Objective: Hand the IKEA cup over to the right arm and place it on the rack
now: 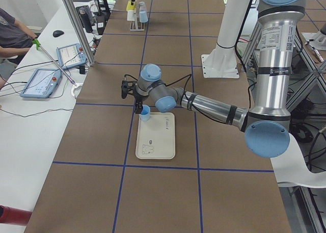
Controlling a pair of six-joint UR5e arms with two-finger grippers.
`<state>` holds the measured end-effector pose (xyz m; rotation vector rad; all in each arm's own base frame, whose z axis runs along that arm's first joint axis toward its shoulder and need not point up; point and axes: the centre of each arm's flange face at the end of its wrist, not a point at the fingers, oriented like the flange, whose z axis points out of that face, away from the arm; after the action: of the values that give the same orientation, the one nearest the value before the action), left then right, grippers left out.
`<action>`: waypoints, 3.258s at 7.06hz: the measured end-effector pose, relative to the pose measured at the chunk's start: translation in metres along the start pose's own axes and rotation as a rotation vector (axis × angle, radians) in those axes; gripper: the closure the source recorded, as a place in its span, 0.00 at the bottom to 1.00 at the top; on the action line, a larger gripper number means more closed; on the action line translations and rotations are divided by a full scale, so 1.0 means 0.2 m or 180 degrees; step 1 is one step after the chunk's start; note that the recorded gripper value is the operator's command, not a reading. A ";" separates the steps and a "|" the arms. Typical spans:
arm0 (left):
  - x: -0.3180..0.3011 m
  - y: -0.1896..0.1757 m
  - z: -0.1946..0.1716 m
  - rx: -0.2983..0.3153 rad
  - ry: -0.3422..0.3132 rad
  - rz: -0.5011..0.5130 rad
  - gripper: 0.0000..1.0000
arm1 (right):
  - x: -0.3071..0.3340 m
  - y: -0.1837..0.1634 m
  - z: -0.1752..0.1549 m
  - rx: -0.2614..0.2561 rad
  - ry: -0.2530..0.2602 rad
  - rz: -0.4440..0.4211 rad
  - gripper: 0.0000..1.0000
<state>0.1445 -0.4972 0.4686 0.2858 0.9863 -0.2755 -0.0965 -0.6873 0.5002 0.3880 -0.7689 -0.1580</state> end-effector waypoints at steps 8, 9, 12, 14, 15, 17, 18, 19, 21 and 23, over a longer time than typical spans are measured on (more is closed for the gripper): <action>-0.07 0.17 0.35 -0.0510 -0.0384 -0.0075 0.26 | -0.13 -0.13 -0.12 0.0109 -0.0148 -0.0057 0.02; -0.04 0.21 0.42 -0.0597 -0.0401 -0.0040 0.36 | -0.16 -0.13 -0.17 0.0125 -0.0262 -0.0009 0.02; 0.01 0.23 0.53 -0.0709 -0.0400 -0.0005 1.00 | -0.20 -0.05 -0.25 0.0159 -0.0405 0.0101 0.02; 0.03 0.22 0.54 -0.0724 -0.0385 0.0000 1.00 | -0.18 0.00 -0.24 0.0154 -0.0386 0.0122 0.02; 0.04 0.22 0.53 -0.0725 -0.0370 0.0006 1.00 | -0.16 0.02 -0.23 0.0146 -0.0375 0.0130 0.02; 0.05 0.19 0.44 -0.0744 -0.0244 -0.0032 1.00 | -0.17 0.02 -0.23 0.0155 -0.0381 0.0132 0.02; 0.05 0.13 0.33 -0.0679 -0.0158 -0.0073 1.00 | -0.24 -0.02 -0.25 0.0178 -0.0412 0.0179 0.02; 0.09 0.11 0.25 -0.0642 -0.0066 -0.0123 1.00 | -0.36 -0.07 -0.27 0.0206 -0.0480 0.0314 0.02; 0.28 0.10 0.10 -0.0577 0.0152 -0.0445 1.00 | -0.73 -0.08 -0.36 0.0236 -0.0720 0.0673 0.02; 0.54 0.12 -0.11 -0.0460 0.0607 -0.0842 1.00 | -1.24 0.01 -0.51 0.0255 -0.1052 0.1036 0.02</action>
<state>0.1929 -0.4776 0.3686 0.0489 1.2285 -0.4211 -0.2015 -0.5878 0.2753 0.3104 -1.1557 0.1183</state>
